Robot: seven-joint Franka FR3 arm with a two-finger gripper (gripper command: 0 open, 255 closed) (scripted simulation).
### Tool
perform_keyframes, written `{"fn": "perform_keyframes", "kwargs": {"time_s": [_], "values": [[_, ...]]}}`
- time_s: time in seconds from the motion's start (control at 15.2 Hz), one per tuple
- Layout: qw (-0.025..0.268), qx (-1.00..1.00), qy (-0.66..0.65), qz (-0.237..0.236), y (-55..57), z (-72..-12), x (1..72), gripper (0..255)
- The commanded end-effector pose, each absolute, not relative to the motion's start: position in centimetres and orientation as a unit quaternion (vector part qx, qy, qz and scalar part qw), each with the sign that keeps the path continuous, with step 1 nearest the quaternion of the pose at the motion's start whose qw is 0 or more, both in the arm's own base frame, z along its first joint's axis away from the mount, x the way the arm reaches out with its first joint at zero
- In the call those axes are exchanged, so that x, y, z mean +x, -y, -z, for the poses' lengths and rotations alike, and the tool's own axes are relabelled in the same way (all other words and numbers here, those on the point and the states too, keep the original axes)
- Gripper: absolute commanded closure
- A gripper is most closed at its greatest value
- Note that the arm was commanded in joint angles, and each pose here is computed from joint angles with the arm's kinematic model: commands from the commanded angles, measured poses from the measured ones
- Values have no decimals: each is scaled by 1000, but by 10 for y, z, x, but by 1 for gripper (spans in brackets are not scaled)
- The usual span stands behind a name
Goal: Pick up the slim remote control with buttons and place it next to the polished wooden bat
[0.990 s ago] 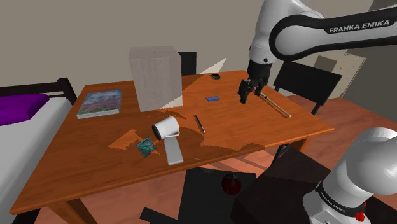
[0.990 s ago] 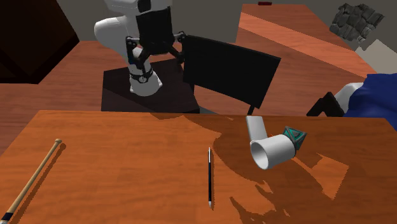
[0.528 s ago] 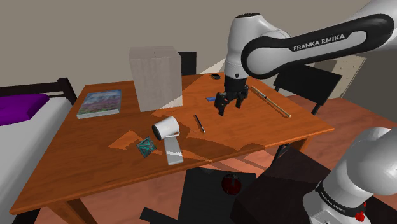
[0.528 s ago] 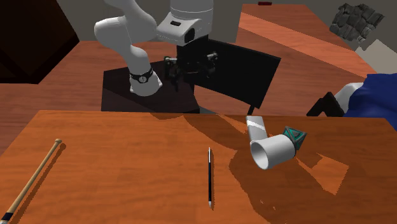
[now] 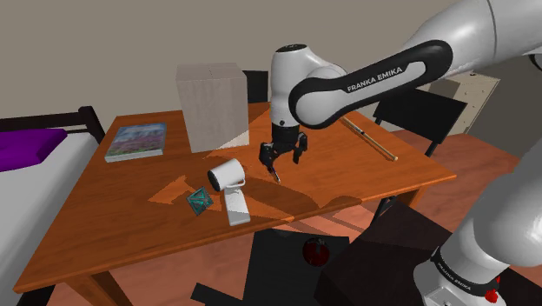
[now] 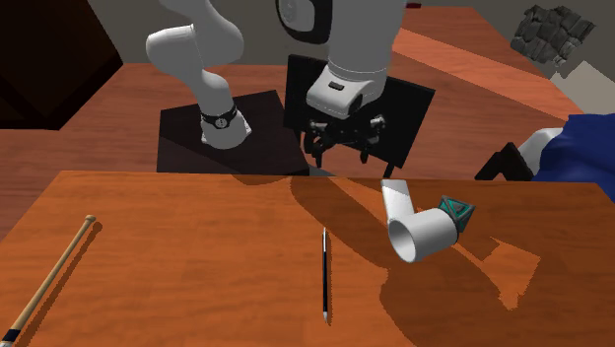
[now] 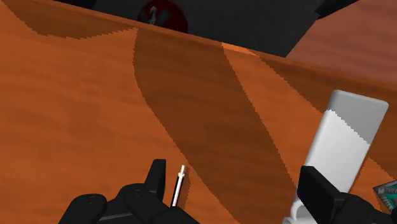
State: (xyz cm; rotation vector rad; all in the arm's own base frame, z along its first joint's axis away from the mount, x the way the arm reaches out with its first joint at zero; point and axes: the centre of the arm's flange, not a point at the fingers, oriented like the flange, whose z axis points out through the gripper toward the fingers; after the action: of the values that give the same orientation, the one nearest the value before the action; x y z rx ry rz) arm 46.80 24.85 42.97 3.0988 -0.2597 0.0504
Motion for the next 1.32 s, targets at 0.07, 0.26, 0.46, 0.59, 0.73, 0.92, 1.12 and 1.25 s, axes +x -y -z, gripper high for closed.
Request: {"fn": "perform_keyframes", "kwargs": {"time_s": [0.07, 0.26, 0.46, 0.59, 0.73, 0.92, 1.12, 1.25], "values": [[13, 995, 103, -12, -275, -407, 487, 0], [10, 993, 121, -8, -302, -387, 507, 0], [8, 990, 139, -3, -328, -367, 529, 0], [6, 989, 150, 0, -345, -354, 544, 0], [4, 987, 162, 3, -362, -340, 559, 0], [3, 985, 171, 5, -374, -326, 570, 0], [3, 985, 171, 5, -374, -310, 570, 0], [3, 985, 171, 5, -374, -299, 570, 0]]}}
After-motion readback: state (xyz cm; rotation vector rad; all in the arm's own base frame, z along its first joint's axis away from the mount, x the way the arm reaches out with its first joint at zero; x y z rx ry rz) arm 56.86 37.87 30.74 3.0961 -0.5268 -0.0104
